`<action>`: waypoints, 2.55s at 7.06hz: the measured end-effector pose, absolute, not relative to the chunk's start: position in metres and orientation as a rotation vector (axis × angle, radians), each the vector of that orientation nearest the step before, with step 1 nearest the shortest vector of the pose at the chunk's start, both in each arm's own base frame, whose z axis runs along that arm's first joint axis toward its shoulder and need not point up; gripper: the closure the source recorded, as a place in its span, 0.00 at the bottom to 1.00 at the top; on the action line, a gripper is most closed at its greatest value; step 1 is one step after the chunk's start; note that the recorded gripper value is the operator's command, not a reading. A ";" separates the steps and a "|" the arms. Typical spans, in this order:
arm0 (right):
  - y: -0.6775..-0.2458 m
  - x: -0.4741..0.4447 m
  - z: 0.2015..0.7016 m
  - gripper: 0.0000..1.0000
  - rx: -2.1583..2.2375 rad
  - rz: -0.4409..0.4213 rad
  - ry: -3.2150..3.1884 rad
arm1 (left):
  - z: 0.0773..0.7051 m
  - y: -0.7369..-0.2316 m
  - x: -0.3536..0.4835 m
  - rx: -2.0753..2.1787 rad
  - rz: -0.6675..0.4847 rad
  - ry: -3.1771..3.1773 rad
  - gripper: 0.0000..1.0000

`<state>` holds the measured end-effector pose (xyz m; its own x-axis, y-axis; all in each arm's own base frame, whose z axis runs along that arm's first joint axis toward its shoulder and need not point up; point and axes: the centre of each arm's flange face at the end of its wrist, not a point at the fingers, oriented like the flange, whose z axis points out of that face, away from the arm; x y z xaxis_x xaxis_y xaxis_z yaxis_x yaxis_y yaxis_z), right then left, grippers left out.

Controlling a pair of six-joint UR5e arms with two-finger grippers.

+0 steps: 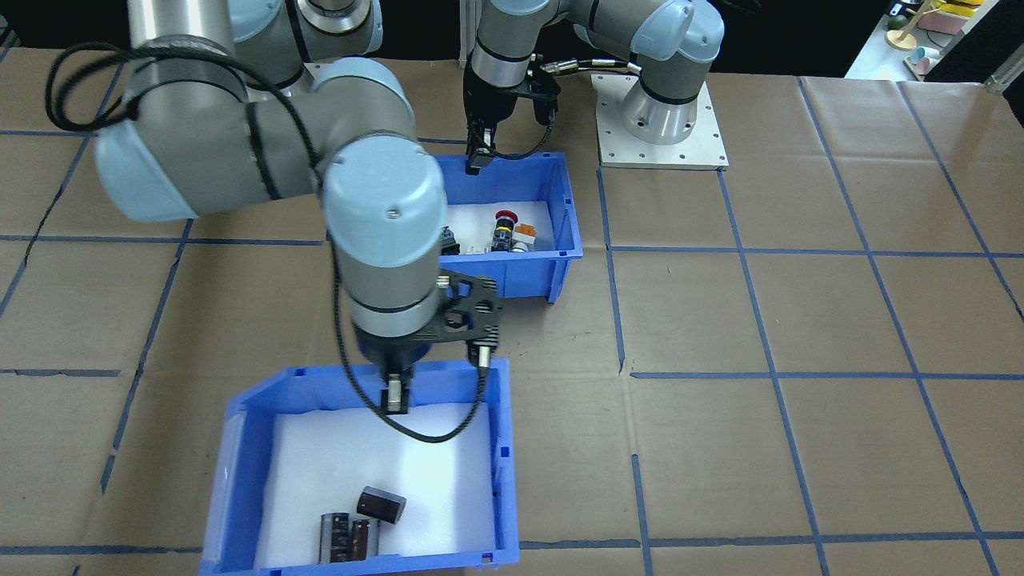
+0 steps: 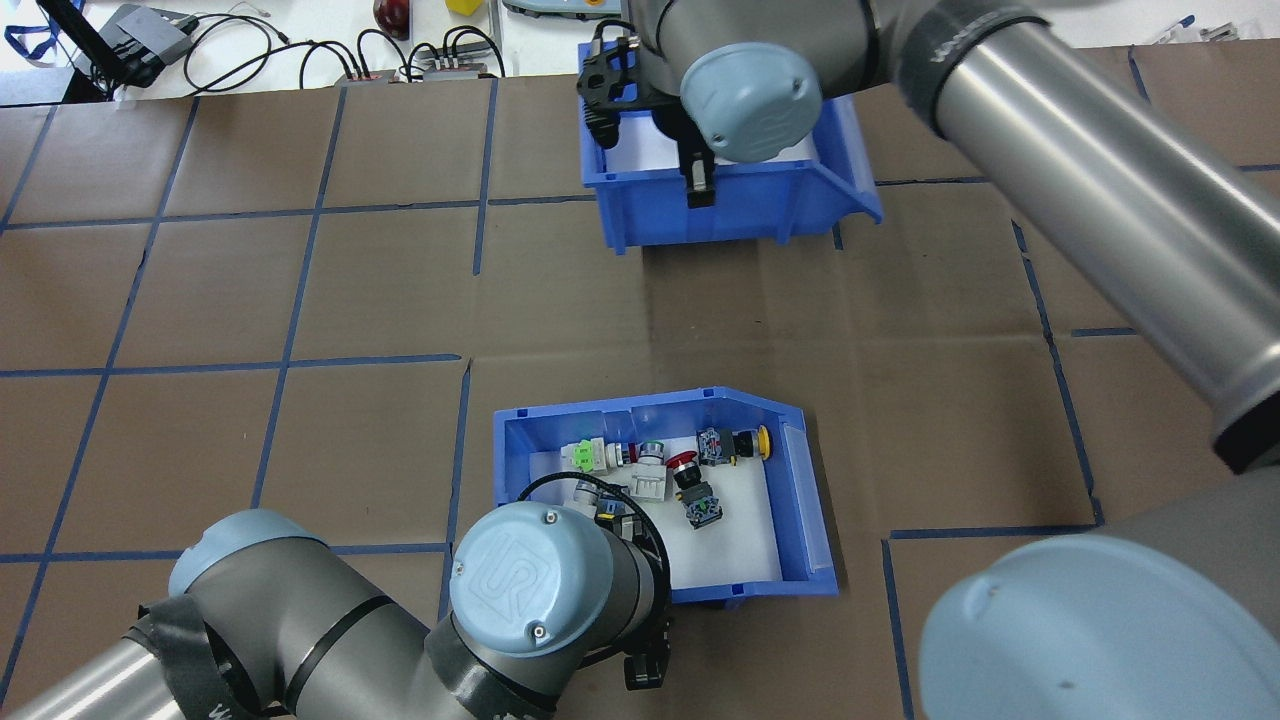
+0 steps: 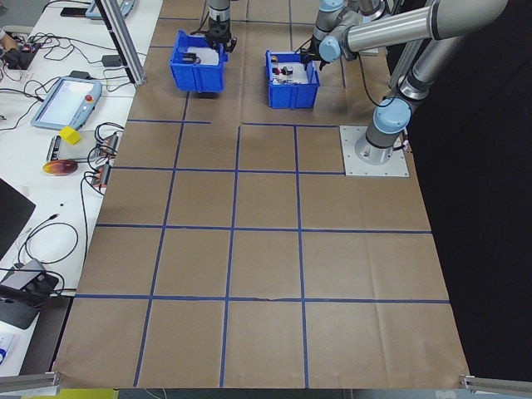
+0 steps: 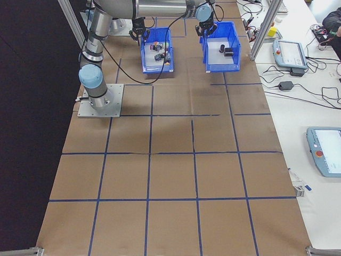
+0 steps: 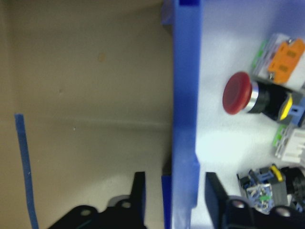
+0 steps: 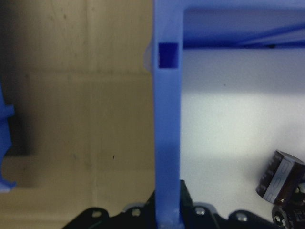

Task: Place button box in front

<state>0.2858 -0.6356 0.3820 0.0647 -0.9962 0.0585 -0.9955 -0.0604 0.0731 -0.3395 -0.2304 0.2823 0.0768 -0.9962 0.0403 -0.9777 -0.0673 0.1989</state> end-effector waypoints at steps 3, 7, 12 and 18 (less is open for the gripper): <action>-0.622 0.116 0.406 0.94 2.330 -0.073 -2.022 | 0.311 -0.243 -0.329 2.122 0.060 -2.005 1.00; -0.537 -0.007 0.395 0.94 2.345 -0.090 -2.109 | 0.347 -0.276 -0.313 1.959 0.401 -2.064 1.00; -0.476 -0.040 0.366 0.92 2.325 -0.075 -2.118 | 0.365 -0.321 -0.305 1.978 0.405 -1.947 1.00; -0.470 -0.037 0.347 0.92 2.289 -0.064 -2.123 | 0.355 -0.519 -0.360 1.866 0.450 -1.864 1.00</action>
<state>-0.0373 -0.4703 0.3473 0.0748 -0.9970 -0.0173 -0.9963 -0.0755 0.0419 -0.3601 -0.5189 0.3546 0.0275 -0.8445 0.5349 -0.9955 0.0257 0.0916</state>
